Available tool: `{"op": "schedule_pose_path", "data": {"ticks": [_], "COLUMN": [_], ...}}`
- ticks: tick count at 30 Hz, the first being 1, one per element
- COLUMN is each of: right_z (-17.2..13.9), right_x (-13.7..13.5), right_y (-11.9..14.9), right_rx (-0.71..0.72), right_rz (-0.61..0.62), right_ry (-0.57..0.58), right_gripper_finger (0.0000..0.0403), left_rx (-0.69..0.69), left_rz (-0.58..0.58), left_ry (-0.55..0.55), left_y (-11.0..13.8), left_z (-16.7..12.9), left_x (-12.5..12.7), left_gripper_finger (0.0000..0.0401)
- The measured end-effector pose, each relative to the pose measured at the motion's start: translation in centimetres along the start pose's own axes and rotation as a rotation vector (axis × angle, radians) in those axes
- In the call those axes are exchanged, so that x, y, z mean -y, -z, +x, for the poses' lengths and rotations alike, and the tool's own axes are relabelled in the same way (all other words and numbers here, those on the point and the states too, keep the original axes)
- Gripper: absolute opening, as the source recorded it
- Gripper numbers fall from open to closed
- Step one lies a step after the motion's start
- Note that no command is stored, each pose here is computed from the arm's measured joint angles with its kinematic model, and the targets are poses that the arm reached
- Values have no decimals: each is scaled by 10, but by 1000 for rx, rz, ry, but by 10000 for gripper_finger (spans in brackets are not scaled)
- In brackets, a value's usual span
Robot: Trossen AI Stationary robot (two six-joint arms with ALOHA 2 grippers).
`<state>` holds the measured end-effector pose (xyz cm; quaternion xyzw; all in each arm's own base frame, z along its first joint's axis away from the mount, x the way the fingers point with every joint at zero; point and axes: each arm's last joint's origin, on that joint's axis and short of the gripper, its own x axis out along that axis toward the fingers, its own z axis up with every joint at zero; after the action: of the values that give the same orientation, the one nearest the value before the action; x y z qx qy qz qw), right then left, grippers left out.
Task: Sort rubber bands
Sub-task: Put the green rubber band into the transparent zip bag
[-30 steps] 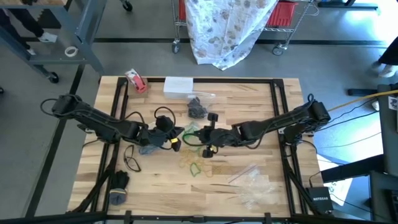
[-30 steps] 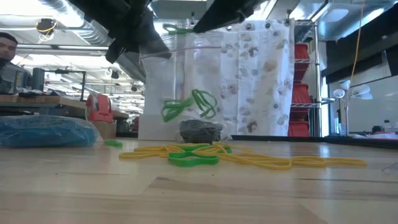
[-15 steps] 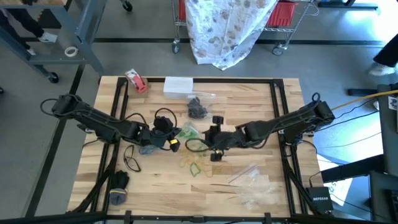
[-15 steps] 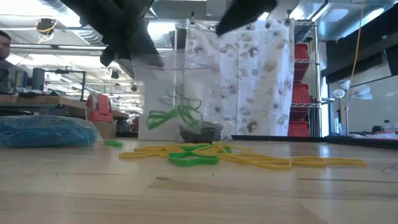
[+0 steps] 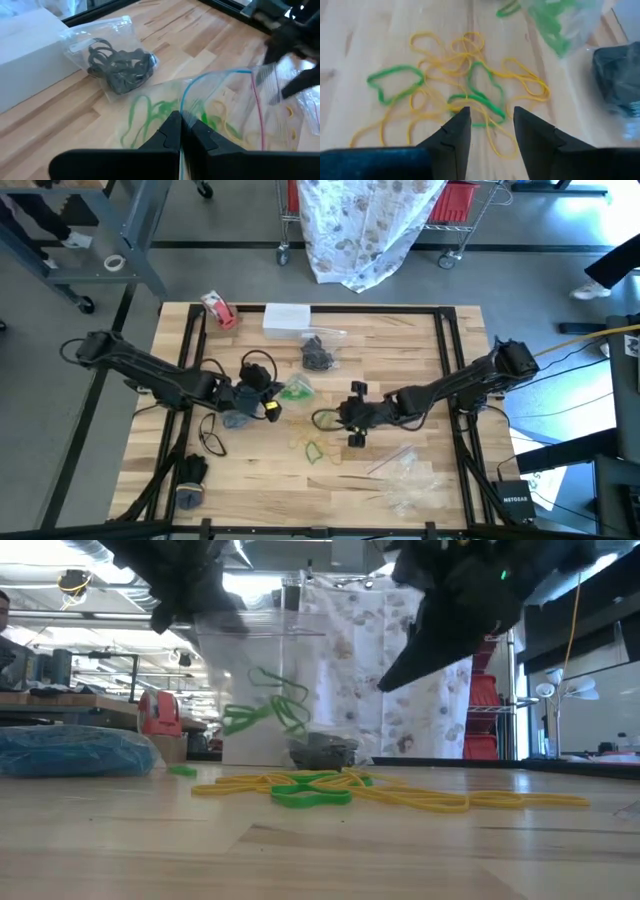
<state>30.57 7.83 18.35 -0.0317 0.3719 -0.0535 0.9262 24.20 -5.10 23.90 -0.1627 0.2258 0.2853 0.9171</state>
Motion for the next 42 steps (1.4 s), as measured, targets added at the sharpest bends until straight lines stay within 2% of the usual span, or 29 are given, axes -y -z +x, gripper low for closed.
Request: {"op": "schedule_pose_path", "data": {"ticks": [4, 8, 14, 16, 24, 29, 32, 35, 39, 42], "right_z": [13, 27, 52, 55, 39, 10, -8, -17, -10, -1], "right_x": [16, 26, 22, 21, 10, -2, -5, -6, -9, -10], "right_y": [18, 27, 42, 48, 58, 64, 63, 47, 29, 18], "right_rx": [20, -15, -64, -108, -306, -452, -523, -428, -204, -43], "right_rz": [117, 182, 184, 175, 175, 177, 192, 209, 176, 163], "right_ry": [33, 50, 49, 15, -145, -223, -222, -181, -142, -35], "right_gripper_finger": [135, 133, 133, 133, 133, 133, 133, 133, 133, 133], "left_rx": [-3, -3, -5, -8, -18, -16, -14, -13, -13, -13], "left_rz": [5, 7, 15, 16, 22, 17, 12, 10, 10, 0], "left_ry": [-9, -17, -22, -23, -24, -23, -21, -21, -21, -21], "left_y": [-2, -3, -3, -2, 0, -1, -1, -1, -1, -1], "left_z": [-3, -1, -1, -1, -2, -2, -2, -2, -2, -2], "left_x": [-4, -5, -6, -6, -6, -5, -5, -5, -5, -5], "left_gripper_finger": [0, 0, 0, 0, 0, 0, 0, 0, 0, 0]}}
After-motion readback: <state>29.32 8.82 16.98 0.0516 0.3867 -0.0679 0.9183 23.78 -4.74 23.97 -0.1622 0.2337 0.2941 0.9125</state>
